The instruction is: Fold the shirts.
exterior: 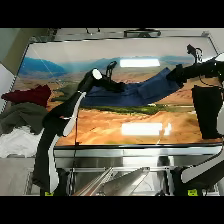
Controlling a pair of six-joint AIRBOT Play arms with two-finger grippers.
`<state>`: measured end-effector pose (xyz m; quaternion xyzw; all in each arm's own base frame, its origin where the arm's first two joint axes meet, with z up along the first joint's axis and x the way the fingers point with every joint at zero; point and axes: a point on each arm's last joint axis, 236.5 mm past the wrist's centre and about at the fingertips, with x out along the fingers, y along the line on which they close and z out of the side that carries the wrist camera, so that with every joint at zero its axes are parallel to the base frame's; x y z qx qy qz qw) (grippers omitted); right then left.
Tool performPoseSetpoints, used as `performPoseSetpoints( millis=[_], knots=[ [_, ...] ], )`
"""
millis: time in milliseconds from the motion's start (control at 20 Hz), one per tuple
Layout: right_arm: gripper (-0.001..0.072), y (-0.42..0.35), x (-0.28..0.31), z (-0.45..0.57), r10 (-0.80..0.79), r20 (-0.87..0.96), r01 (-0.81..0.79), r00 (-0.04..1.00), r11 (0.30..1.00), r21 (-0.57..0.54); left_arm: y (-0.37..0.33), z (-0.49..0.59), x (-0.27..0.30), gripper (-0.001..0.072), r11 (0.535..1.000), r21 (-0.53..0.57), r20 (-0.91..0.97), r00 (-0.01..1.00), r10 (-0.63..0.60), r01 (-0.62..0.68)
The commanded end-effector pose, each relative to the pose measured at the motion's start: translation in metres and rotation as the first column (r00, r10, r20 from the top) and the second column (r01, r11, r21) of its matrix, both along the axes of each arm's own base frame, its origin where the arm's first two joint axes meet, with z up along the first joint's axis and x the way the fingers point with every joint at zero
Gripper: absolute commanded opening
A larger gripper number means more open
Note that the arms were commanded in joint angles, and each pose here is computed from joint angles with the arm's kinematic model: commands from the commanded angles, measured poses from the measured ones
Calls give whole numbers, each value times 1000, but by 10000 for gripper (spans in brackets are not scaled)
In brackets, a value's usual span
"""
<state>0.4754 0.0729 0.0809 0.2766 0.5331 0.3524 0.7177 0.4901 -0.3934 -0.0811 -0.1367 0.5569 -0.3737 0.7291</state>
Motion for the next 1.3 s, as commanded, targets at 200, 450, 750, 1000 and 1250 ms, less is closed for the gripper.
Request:
performPoseSetpoints(
  millis=[200,450,750,1000,1250],
  knots=[
    [22,56,-10,34,50,14,-51,999,998,46,-35,9,-5,17,968,-234,-176,983,51,-92],
    [22,82,-11,36,69,8,-69,998,996,56,60,263,-22,14,664,-739,-16,982,-187,114],
    [22,202,25,53,-10,154,-18,988,983,185,231,483,-127,16,407,-756,516,850,-109,512],
    [24,379,19,-29,-65,270,14,961,982,187,275,506,-155,18,495,-696,615,788,36,520],
    [509,439,-4,-103,-49,354,13,934,995,103,283,480,-156,18,471,-751,539,842,31,463]
  ],
)
